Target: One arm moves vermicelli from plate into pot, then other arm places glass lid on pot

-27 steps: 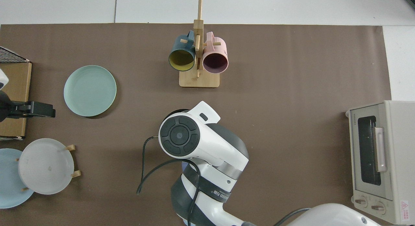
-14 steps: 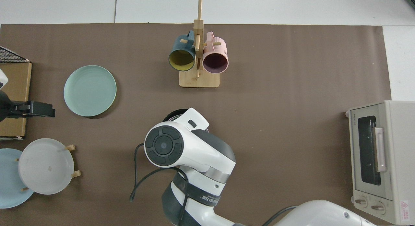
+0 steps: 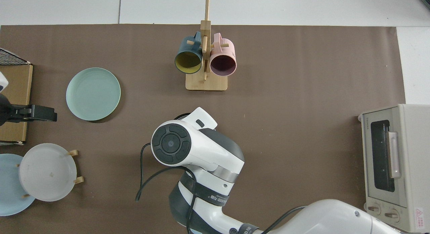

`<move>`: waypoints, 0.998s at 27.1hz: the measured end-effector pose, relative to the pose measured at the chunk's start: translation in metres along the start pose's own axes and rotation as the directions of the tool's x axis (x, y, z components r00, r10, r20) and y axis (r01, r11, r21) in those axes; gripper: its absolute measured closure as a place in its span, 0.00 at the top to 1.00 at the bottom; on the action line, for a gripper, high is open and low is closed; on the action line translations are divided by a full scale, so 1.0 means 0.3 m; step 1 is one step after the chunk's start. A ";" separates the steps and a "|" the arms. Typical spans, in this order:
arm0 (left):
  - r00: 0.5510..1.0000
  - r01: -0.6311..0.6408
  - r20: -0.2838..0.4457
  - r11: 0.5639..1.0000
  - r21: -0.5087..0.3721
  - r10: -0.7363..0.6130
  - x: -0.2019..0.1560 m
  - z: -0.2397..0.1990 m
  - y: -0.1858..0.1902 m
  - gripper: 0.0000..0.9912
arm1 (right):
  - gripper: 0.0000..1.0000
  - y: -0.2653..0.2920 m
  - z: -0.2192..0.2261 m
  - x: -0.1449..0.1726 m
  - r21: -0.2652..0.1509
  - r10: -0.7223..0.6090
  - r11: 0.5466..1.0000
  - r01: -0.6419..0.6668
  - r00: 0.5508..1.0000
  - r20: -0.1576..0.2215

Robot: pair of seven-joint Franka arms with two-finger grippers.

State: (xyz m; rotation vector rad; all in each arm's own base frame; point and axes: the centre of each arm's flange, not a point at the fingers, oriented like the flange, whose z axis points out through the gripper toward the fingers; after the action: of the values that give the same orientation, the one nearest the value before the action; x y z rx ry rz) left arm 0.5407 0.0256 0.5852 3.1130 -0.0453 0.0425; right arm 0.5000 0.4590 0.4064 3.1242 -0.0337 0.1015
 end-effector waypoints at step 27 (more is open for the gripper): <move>1.000 0.000 0.000 1.000 0.000 0.000 0.000 0.000 0.000 1.00 | 0.66 -0.014 0.004 -0.011 -0.002 -0.012 1.000 0.012 1.000 -0.002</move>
State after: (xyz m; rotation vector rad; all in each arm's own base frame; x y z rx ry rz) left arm 0.5407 0.0255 0.5852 3.1131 -0.0455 0.0426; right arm 0.4969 0.4632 0.4049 3.1217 -0.0144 0.1037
